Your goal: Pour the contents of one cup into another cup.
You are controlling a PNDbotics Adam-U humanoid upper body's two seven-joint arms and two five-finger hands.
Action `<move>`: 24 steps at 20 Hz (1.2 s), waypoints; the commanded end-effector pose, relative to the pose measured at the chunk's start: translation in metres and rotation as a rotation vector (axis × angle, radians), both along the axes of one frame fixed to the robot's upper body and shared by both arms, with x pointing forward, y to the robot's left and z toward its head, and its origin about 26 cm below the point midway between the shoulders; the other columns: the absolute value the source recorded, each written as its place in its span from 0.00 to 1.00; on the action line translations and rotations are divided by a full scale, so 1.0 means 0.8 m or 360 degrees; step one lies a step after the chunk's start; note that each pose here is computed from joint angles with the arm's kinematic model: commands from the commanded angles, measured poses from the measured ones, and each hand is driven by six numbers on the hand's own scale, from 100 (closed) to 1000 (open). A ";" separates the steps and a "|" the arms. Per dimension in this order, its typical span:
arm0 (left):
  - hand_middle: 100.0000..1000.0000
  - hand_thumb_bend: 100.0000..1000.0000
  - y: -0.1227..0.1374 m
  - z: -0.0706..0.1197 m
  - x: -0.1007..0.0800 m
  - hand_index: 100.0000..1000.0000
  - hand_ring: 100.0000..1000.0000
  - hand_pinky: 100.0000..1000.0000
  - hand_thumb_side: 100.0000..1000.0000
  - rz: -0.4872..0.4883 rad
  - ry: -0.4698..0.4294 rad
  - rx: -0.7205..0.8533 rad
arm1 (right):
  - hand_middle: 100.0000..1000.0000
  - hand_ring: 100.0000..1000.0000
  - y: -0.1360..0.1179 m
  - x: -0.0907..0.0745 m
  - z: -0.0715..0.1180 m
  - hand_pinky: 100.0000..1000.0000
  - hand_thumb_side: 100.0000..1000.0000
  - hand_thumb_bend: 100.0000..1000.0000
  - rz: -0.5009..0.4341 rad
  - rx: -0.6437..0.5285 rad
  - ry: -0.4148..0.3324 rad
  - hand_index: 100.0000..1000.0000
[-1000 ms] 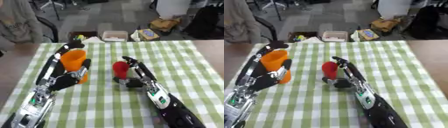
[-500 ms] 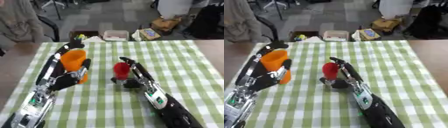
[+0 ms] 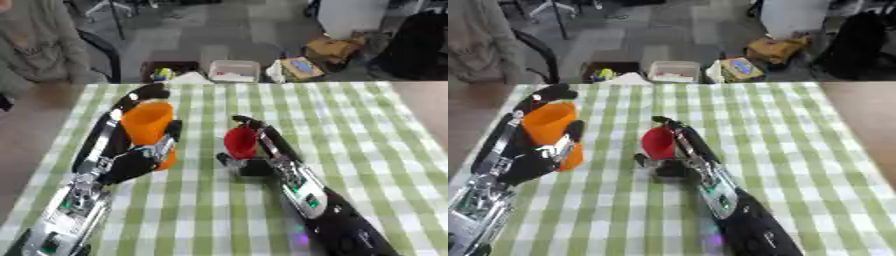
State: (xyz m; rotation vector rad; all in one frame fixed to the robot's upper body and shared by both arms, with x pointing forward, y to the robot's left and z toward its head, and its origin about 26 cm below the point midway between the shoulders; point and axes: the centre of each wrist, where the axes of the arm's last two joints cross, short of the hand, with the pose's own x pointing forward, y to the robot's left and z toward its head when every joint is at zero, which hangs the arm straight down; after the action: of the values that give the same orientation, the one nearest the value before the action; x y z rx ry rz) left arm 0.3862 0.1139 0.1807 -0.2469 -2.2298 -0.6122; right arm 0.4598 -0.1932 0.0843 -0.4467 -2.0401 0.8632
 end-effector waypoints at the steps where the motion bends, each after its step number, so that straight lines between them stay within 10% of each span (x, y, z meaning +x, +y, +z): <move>1: 0.73 0.00 -0.004 0.018 -0.003 0.85 0.35 0.30 0.17 -0.0033 -0.0066 -0.0015 | 0.37 0.70 0.005 0.002 0.006 0.52 0.23 0.29 0.0002 0.0042 -0.0011 0.89; 10: 0.73 0.00 -0.003 0.019 -0.005 0.85 0.36 0.30 0.17 -0.0036 -0.0065 -0.0021 | 0.20 0.51 0.002 0.003 0.007 0.38 0.00 0.00 -0.0031 0.0117 -0.0014 0.83; 24: 0.73 0.00 0.031 0.030 -0.011 0.85 0.36 0.30 0.17 0.0027 -0.0080 -0.0022 | 0.21 0.52 -0.044 -0.005 0.015 0.39 0.00 0.00 -0.0120 0.0184 -0.0041 0.84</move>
State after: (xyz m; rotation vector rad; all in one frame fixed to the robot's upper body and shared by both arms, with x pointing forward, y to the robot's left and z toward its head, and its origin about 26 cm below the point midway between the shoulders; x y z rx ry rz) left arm 0.3788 0.1307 0.1910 -0.2382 -2.2473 -0.5948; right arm 0.4534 -0.2230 0.0807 -0.4574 -2.0307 0.6958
